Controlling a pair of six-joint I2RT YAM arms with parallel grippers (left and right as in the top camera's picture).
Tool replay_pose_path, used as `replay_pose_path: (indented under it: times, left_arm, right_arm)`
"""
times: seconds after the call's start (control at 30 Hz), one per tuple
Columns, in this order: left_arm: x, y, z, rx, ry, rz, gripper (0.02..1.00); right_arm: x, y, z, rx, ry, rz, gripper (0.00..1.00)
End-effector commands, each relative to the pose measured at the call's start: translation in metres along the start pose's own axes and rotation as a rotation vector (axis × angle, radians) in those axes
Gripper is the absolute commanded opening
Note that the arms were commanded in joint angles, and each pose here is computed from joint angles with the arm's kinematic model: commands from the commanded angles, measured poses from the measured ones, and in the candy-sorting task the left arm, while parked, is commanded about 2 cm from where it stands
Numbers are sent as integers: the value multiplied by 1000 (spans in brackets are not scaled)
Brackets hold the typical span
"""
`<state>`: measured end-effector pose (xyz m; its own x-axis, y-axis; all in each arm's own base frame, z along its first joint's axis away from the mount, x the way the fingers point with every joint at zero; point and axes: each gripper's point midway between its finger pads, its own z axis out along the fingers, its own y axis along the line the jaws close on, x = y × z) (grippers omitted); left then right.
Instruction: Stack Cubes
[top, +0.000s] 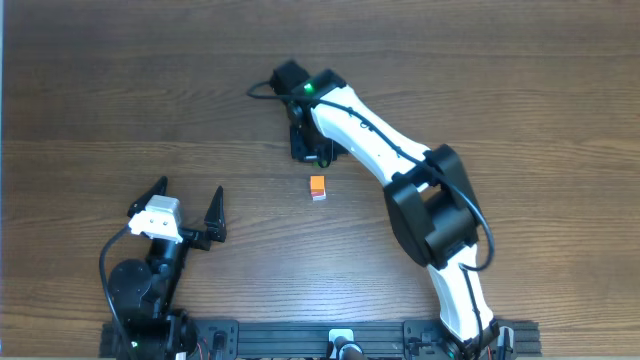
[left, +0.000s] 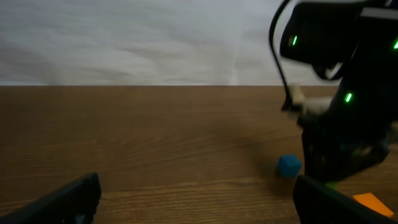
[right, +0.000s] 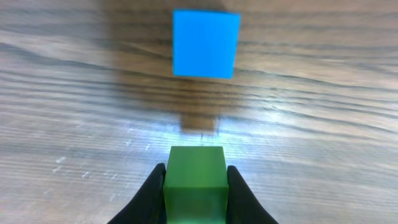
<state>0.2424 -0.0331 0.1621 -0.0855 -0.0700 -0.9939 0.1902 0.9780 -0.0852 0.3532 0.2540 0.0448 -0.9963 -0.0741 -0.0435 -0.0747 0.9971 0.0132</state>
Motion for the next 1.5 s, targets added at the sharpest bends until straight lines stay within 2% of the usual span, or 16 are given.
replay_pose_path:
  times: [0.03,0.27,0.53,1.13,1.5]
  left_arm:
    - [1,0,0,2,-4,14,998]
    - [1,0,0,2,-4,14,998]
    - [1,0,0,2,-4,14,1000]
    - [1,0,0,2,-4,14,1000]
    - [1,0,0,2,-4,14,1000]
  right_arm:
    - [-19,-1,-79,-54,-169,22,9]
    - [8,-11,-107,-41,-138,47,5]
    - [52,-3,-81,-48,-5,56,12]
    - [62,15,-67,-46,-3,18,12]
    - [66,13,-57,-25,23,24,9]
